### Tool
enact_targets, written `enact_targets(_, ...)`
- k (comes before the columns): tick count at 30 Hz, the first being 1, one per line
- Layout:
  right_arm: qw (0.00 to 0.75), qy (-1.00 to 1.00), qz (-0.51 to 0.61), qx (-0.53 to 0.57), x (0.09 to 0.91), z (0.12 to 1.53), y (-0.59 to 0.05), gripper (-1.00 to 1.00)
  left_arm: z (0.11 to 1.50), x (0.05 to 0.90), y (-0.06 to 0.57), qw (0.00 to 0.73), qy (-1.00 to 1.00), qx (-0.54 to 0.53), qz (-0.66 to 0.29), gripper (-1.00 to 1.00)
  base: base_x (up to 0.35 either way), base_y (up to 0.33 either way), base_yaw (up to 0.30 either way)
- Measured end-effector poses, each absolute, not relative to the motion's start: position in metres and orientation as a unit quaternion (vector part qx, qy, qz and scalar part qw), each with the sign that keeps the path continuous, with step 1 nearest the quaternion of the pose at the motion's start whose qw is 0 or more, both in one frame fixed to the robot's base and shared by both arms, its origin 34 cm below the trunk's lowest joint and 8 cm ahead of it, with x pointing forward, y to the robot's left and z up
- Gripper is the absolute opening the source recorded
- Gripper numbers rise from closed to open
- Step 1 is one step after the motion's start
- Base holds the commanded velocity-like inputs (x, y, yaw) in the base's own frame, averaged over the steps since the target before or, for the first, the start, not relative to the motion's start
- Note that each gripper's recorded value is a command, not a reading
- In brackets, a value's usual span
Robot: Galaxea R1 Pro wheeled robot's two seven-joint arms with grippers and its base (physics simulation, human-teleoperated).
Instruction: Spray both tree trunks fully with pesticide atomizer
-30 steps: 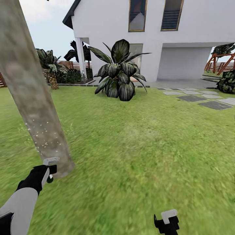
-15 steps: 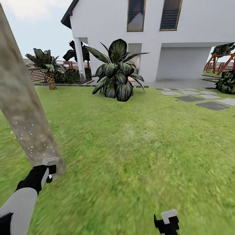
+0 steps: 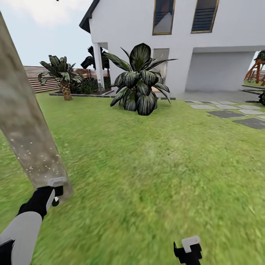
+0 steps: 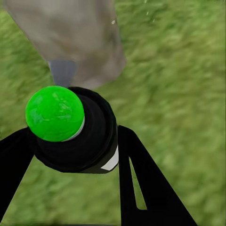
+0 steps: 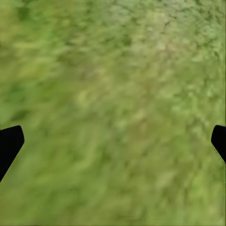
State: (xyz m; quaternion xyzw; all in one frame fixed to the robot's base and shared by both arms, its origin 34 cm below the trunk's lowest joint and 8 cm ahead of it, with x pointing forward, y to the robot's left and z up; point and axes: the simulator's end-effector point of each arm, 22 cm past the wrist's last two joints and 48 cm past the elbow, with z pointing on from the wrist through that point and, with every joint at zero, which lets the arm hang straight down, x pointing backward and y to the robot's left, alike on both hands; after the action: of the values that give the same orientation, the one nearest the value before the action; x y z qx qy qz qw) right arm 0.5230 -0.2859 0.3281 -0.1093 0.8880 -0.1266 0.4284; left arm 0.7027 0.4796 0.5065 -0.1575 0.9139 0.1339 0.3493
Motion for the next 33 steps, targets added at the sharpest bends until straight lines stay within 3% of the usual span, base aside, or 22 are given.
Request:
enact_targets(7,0.428,0.888,-0.126,-0.109,0.5230,0.3280,-0.2854,1.00,0.5059,0.7030,0.4779,0.349,0.914,-0.156,0.133,-1.00,0.156,-0.243,0.238)
enact_targets(27,0.428,0.888,-0.127,-0.109,0.5230,0.3281,-0.2861,1.00,0.5058,0.7028,0.4780,0.349,0.914,-0.157,0.132,-1.00,0.184,-0.232,0.002)
enact_targets(33,0.428,0.888,-0.127,-0.110,0.5230,0.3279,-0.2860,1.00,0.5058,0.7026,0.4791,0.349,0.914,-0.158,0.133,-1.00,0.084,-0.234,0.194)
